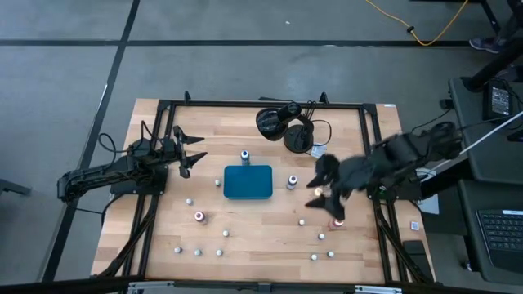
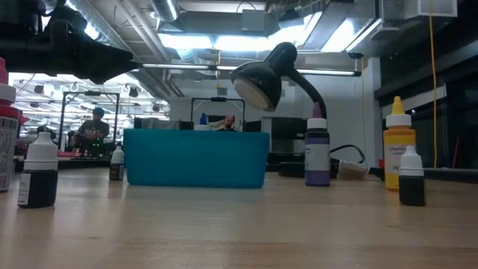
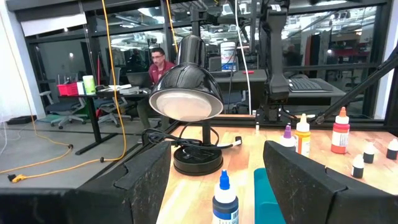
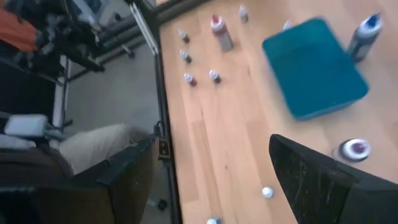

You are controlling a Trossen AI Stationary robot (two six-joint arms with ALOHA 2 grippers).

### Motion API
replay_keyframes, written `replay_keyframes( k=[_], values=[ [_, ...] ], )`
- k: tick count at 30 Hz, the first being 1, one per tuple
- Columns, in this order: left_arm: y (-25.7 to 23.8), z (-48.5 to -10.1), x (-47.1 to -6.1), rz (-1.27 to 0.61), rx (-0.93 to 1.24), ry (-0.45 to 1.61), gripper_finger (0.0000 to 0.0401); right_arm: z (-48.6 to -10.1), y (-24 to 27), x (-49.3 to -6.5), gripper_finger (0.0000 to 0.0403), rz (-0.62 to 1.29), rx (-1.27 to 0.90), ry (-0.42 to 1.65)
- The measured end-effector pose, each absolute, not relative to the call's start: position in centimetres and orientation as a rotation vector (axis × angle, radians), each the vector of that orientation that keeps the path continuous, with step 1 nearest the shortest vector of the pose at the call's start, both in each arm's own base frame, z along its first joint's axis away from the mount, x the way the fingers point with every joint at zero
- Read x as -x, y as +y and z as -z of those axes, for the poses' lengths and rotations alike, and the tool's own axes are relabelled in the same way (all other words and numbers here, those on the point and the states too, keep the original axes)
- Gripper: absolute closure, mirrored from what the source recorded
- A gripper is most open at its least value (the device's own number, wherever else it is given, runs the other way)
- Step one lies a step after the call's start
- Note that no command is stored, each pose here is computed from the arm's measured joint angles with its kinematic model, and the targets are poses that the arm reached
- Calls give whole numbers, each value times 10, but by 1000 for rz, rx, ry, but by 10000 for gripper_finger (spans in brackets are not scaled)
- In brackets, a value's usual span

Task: Pick & Place food coloring
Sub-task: Put the small black food coloring bottle into the blue bin

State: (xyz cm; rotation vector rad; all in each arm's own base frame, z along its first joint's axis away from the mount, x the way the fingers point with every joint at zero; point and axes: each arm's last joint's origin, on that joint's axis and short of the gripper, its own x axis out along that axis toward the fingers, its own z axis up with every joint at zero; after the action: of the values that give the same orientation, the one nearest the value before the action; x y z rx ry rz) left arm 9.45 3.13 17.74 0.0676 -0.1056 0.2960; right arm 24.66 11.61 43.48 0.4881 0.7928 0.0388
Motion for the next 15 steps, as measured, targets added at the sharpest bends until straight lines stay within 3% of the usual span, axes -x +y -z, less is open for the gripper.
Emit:
replay_keyframes(
  k=[7, 15],
  values=[
    [31, -177, -94, -296, -68, -105, 150, -405, 155, -266, 95, -4, -461, 904],
    [31, -177, -94, -296, -67, -105, 150, -356, 199, -287, 95, -11, -271, 1040]
  ],
)
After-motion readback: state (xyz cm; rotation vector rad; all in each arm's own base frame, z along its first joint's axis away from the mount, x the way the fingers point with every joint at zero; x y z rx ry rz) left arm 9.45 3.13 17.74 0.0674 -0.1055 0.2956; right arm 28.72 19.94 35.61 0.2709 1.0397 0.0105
